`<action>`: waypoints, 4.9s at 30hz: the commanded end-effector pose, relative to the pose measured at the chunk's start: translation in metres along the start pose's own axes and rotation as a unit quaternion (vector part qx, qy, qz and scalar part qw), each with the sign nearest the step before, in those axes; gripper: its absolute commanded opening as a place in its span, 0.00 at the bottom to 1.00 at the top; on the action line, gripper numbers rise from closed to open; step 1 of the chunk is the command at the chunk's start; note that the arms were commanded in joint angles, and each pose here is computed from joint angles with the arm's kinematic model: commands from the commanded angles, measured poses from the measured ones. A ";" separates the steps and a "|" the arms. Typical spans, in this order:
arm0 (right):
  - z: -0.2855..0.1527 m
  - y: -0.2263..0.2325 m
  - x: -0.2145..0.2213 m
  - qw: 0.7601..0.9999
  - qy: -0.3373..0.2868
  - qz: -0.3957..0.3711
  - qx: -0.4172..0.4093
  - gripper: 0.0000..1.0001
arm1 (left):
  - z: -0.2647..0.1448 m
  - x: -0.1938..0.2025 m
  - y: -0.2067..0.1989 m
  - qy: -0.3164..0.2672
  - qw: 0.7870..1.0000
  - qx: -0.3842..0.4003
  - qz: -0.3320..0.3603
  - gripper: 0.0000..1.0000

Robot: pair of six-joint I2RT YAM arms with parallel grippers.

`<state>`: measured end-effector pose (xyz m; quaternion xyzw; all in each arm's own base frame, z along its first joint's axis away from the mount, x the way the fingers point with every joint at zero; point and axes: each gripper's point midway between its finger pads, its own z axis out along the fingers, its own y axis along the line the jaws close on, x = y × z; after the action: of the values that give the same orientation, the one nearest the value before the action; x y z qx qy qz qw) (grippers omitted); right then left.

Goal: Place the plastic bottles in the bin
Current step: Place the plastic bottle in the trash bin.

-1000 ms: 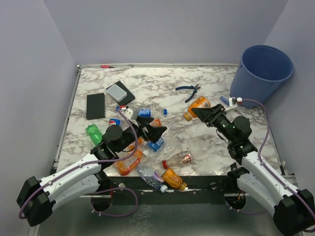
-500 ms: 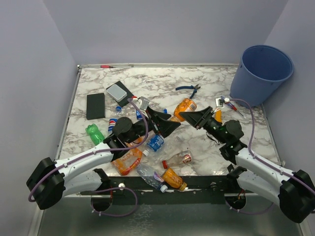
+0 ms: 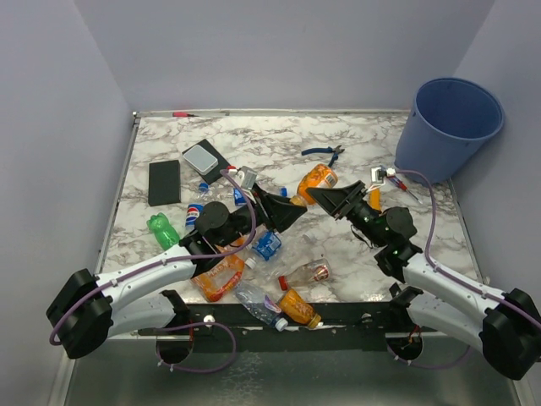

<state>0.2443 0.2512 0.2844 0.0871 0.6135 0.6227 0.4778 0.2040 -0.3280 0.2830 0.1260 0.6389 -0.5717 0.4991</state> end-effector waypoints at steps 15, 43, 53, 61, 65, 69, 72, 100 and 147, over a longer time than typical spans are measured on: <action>0.008 0.013 -0.003 0.996 0.030 -0.074 0.041 0.99 | -0.007 -0.024 -0.001 -0.020 0.995 -0.025 0.091 0.00; -0.102 0.104 0.042 0.857 0.397 -0.315 -0.097 0.94 | -0.066 0.046 -0.085 0.336 0.869 0.283 0.227 0.00; -0.111 0.081 0.059 0.841 0.458 -0.280 -0.067 0.94 | -0.064 0.049 -0.055 0.366 0.874 0.203 0.249 0.00; -0.101 0.045 0.077 0.828 0.491 -0.269 -0.011 0.90 | -0.060 0.039 -0.052 0.370 0.873 0.178 0.265 0.00; -0.089 0.035 0.075 0.832 0.476 -0.284 0.005 0.87 | -0.058 0.035 -0.059 0.365 0.872 0.191 0.265 0.00; -0.081 0.034 0.067 0.838 0.449 -0.310 0.009 0.91 | -0.056 0.033 -0.063 0.362 0.870 0.202 0.268 0.00; -0.082 0.045 0.066 0.841 0.437 -0.318 -0.022 0.95 | -0.058 0.033 -0.068 0.361 0.868 0.216 0.264 0.00; -0.055 0.062 0.011 0.876 0.277 -0.394 0.034 0.41 | -0.035 -0.060 -0.086 0.110 0.934 0.115 0.321 0.99; -0.099 -0.171 -0.463 0.647 -0.271 -0.302 0.646 0.88 | -0.102 -0.074 0.101 -0.039 0.888 -0.354 0.291 0.99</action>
<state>0.5054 -0.1735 0.3516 0.3364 0.6847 -0.1707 0.6236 0.2631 -0.1761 0.2544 0.0976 0.7187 -0.1321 0.6756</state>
